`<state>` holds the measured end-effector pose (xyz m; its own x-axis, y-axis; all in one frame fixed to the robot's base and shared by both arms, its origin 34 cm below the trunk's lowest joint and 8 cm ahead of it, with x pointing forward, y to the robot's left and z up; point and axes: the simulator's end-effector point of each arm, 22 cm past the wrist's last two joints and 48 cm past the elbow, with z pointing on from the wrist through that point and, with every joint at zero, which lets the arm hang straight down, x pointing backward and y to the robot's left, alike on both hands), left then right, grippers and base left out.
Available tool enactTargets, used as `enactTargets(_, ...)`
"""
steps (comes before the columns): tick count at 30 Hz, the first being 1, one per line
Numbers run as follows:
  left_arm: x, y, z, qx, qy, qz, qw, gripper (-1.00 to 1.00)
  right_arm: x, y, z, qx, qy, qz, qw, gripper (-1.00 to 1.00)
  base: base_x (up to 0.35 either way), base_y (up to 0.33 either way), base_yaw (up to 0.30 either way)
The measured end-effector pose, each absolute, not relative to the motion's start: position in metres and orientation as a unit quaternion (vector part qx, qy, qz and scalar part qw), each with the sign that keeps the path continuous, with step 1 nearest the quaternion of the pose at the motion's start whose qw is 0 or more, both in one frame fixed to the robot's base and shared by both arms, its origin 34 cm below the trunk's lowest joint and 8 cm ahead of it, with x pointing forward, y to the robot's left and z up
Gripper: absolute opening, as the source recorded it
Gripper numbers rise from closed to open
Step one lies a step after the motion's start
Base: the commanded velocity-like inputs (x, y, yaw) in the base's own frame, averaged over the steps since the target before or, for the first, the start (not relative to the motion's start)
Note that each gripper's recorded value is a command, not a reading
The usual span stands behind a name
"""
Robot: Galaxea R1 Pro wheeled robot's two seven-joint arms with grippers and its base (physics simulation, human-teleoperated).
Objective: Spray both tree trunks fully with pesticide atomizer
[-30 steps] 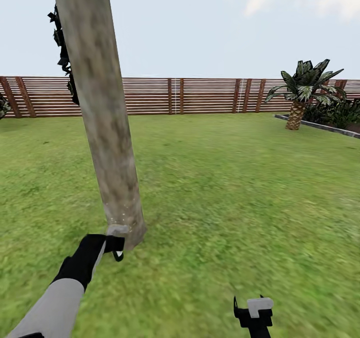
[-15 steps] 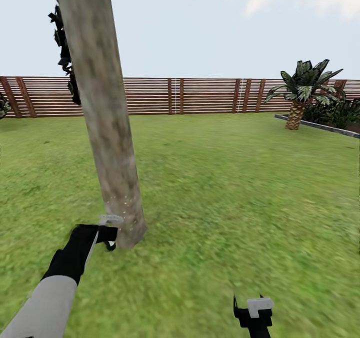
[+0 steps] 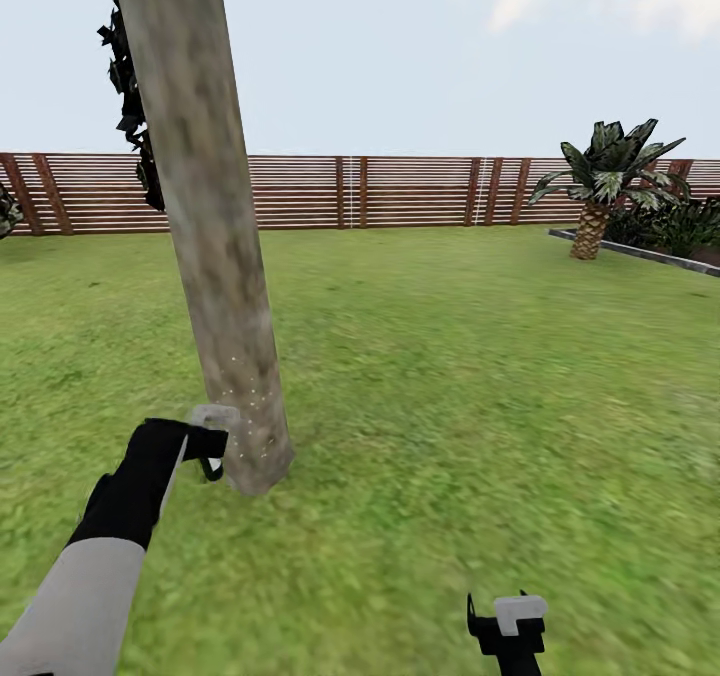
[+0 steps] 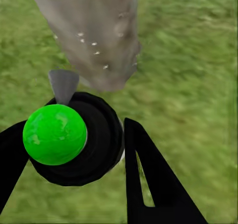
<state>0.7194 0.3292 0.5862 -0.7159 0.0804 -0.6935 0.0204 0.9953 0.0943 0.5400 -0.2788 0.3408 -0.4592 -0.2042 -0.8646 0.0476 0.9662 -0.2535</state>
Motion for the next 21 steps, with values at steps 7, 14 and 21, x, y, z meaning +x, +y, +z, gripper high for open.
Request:
enactTargets(7, 0.723, 0.290, 0.611, 0.036, 0.920, 0.023, 0.389, -1.00, 0.540, -0.278, 0.341, -0.047, 0.846, -0.121, 0.518, 1.00, -0.157, 0.038, 0.000)
enactTargets(14, 0.724, 0.352, 0.644, 0.015, 0.912, 0.068, 0.403, -1.00, 0.540, -0.278, 0.341, -0.047, 0.846, -0.120, 0.518, 1.00, -0.010, 0.003, 0.000)
enactTargets(21, 0.738, 0.353, 0.674, 0.014, 0.904, 0.063, 0.422, -1.00, 0.540, -0.277, 0.341, -0.047, 0.846, -0.119, 0.518, 1.00, 0.000, 0.000, 0.000)
